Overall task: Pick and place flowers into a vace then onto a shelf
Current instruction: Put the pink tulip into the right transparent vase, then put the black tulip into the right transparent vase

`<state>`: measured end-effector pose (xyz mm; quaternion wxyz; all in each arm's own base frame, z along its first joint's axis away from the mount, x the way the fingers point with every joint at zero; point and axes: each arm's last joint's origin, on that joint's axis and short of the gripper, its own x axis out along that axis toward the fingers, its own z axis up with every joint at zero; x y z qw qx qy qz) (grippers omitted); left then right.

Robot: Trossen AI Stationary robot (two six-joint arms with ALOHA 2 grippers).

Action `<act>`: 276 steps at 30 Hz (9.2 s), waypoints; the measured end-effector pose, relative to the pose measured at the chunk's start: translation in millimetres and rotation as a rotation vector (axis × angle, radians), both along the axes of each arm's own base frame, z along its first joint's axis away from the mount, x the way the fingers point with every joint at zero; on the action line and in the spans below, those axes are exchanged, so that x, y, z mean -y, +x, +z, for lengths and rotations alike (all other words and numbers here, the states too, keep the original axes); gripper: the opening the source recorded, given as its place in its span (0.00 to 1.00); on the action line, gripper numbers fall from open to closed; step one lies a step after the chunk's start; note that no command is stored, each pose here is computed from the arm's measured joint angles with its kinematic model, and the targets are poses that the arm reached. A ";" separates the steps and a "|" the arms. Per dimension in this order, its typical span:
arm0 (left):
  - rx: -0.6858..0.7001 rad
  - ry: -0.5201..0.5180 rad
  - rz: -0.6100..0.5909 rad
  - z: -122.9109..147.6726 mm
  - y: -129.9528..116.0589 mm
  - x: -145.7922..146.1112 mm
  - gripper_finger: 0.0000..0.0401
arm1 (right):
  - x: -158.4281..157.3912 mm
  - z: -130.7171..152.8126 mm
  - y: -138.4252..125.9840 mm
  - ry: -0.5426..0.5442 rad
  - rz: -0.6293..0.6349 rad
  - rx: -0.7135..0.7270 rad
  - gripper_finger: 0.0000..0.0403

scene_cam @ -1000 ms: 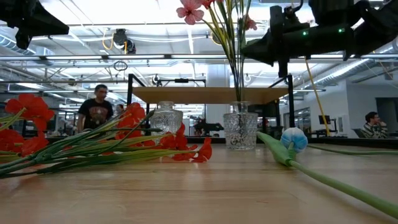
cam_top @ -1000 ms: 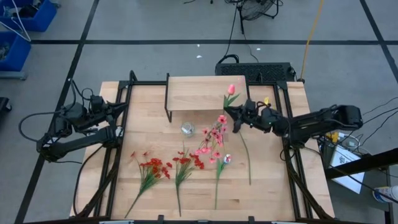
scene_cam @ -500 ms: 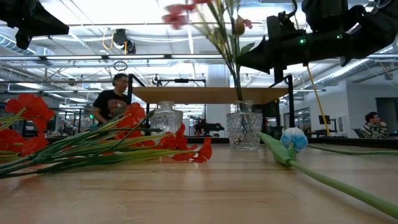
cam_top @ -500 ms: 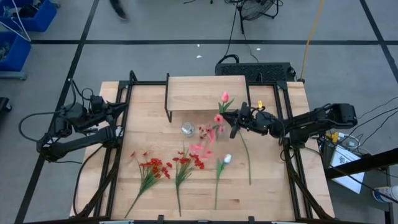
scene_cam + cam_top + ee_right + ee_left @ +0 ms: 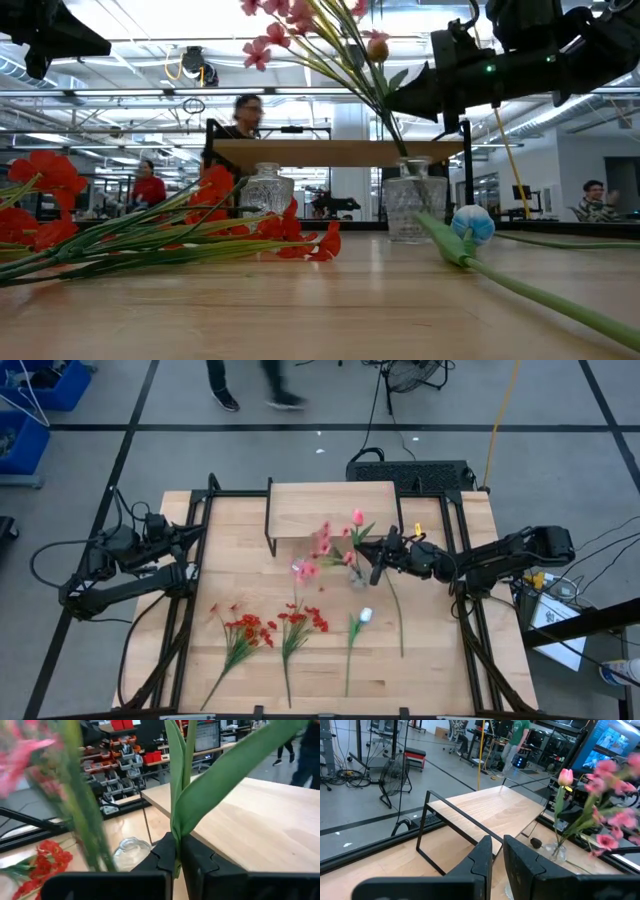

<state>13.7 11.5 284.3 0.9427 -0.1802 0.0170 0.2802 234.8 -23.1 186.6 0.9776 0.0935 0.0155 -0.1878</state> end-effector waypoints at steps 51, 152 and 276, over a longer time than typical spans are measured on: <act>0.000 0.000 -0.001 0.1 0.0 0.0 0.13 | -56.9 45.6 -48.2 0.409 -0.033 0.188 0.42; 0.000 0.000 0.000 0.1 0.0 0.0 0.13 | -24.8 115.0 -41.9 0.015 -0.026 -0.056 0.00; 0.001 0.000 0.000 0.1 -0.1 0.0 0.13 | -81.2 50.7 -12.9 -0.083 0.216 -0.086 0.01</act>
